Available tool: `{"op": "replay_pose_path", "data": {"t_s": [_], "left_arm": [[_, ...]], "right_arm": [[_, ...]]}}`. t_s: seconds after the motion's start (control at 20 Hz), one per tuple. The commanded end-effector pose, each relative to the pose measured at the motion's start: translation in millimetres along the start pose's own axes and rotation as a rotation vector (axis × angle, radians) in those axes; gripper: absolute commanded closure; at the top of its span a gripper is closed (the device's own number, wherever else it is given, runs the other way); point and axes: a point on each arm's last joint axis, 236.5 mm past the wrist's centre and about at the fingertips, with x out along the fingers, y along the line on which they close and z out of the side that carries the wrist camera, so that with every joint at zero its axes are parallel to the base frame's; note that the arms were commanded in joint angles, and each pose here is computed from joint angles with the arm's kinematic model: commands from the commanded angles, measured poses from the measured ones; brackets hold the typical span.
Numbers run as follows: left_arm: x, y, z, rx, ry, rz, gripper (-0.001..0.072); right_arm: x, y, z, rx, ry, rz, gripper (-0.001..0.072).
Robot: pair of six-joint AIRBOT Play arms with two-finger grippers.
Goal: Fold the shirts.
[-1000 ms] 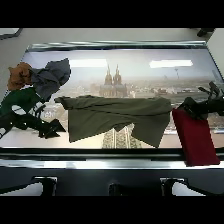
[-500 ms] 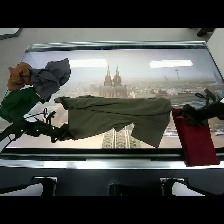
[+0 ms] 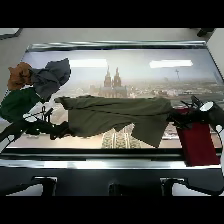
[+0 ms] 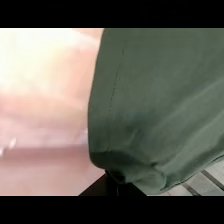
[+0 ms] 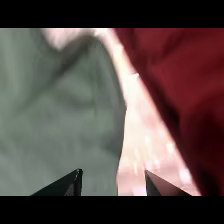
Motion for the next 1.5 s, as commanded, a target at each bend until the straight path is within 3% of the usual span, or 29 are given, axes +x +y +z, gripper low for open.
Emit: {"op": "replay_pose_path", "data": {"t_s": [0.0, 0.15, 0.2, 0.3, 0.45, 0.55, 0.65, 0.75, 0.9, 1.1, 1.3, 1.45], "left_arm": [[-4, -7, -2, 0.018, -0.002, -0.019, 0.0675], [-4, -7, -2, 0.018, -0.002, -0.019, 0.0675], [-4, -7, -2, 0.023, -0.002, -0.019, 0.0676], [-6, -8, 0, 0.035, -0.007, -0.019, 0.0676], [-53, -44, 39, 0.159, -0.117, -0.053, 0.0679], [-140, -103, 83, 0.318, -0.362, -0.08, 0.0679], [-275, -183, 97, 0.525, -0.7, -0.097, 0.0679], [-435, -258, 51, 0.731, -1.106, -0.079, 0.0679], [-593, -290, -62, 0.775, -1.581, 0.006, 0.0679], [-618, -272, -151, 0.758, -1.733, 0.042, 0.0679], [-638, -266, -177, 0.734, -1.84, 0.056, 0.068], [-629, -262, -159, 0.721, -1.785, 0.073, 0.0679]], "right_arm": [[11, 4, 30, 0.057, -0.122, 0.025, 0.028], [21, 6, 34, 0.095, -0.128, 0.049, 0.03], [25, 5, 32, 0.104, -0.117, 0.05, 0.0379], [27, 6, 32, 0.111, -0.109, 0.057, 0.0657], [-11, 32, 47, -0.026, -0.133, 0.093, 0.0661], [-89, 73, 77, -0.198, -0.269, 0.137, 0.0661], [-219, 126, 108, -0.359, -0.572, 0.17, 0.0661], [-389, 177, 97, -0.483, -0.98, 0.197, 0.0661], [-593, 214, -5, -0.588, -1.506, 0.241, 0.0661], [-664, 195, -107, -0.54, -1.708, 0.227, 0.0662], [-666, 181, -125, -0.481, -1.702, 0.206, 0.0662], [-651, 180, -115, -0.472, -1.639, 0.196, 0.0662]]}}
